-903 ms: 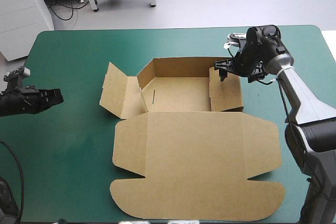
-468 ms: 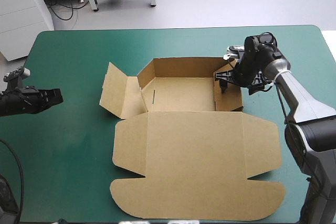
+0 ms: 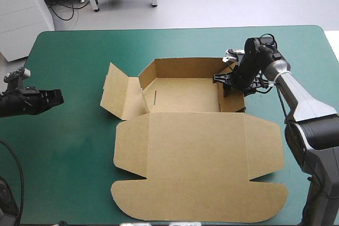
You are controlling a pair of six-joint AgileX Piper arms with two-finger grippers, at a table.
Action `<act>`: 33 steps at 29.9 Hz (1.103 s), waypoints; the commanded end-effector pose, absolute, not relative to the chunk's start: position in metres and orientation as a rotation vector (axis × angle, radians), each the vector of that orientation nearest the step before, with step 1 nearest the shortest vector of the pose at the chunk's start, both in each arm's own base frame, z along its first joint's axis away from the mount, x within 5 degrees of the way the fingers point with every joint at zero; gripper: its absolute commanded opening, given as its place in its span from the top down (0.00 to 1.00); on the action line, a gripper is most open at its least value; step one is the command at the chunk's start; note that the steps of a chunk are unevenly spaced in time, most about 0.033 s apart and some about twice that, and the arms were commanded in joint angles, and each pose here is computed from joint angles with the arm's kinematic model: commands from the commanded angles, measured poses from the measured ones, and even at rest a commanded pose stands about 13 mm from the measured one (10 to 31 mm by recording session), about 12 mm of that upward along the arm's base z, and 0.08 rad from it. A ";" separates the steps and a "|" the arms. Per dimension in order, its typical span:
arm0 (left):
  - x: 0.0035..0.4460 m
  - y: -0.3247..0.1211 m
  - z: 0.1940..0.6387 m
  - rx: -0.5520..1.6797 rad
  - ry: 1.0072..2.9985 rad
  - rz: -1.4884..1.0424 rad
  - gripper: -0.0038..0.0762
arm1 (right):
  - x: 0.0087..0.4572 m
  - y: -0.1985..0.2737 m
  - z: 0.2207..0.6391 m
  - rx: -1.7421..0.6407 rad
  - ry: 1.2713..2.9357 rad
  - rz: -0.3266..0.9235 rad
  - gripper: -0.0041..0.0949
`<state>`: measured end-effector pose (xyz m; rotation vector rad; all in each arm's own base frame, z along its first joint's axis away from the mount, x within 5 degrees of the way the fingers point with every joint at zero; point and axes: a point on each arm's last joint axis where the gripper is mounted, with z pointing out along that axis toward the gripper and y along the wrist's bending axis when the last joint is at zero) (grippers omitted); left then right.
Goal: Fold the box
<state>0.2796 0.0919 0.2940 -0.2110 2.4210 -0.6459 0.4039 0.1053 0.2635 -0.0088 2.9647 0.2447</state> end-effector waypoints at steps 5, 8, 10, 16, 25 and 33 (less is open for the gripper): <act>0.279 0.087 0.313 -0.203 2.339 -0.662 0.99 | 0.395 0.105 0.293 -0.070 2.901 0.275 0.96; 0.279 0.087 0.313 -0.203 2.339 -0.662 0.99 | 0.393 0.105 0.298 -0.085 2.889 0.293 0.96; 0.279 0.087 0.313 -0.200 2.341 -0.666 0.99 | 0.390 0.105 0.305 -0.105 2.871 0.301 0.96; 0.279 0.085 0.310 -0.188 2.364 -0.705 0.99 | 0.371 0.100 0.343 -0.183 2.765 0.304 0.96; 0.287 0.092 0.300 -0.233 2.363 -0.676 0.99 | 0.308 0.101 0.429 -0.365 2.487 0.519 0.96; 0.291 0.087 0.298 -0.255 2.342 -0.813 0.99 | 0.279 0.097 0.458 -0.524 2.340 0.495 0.97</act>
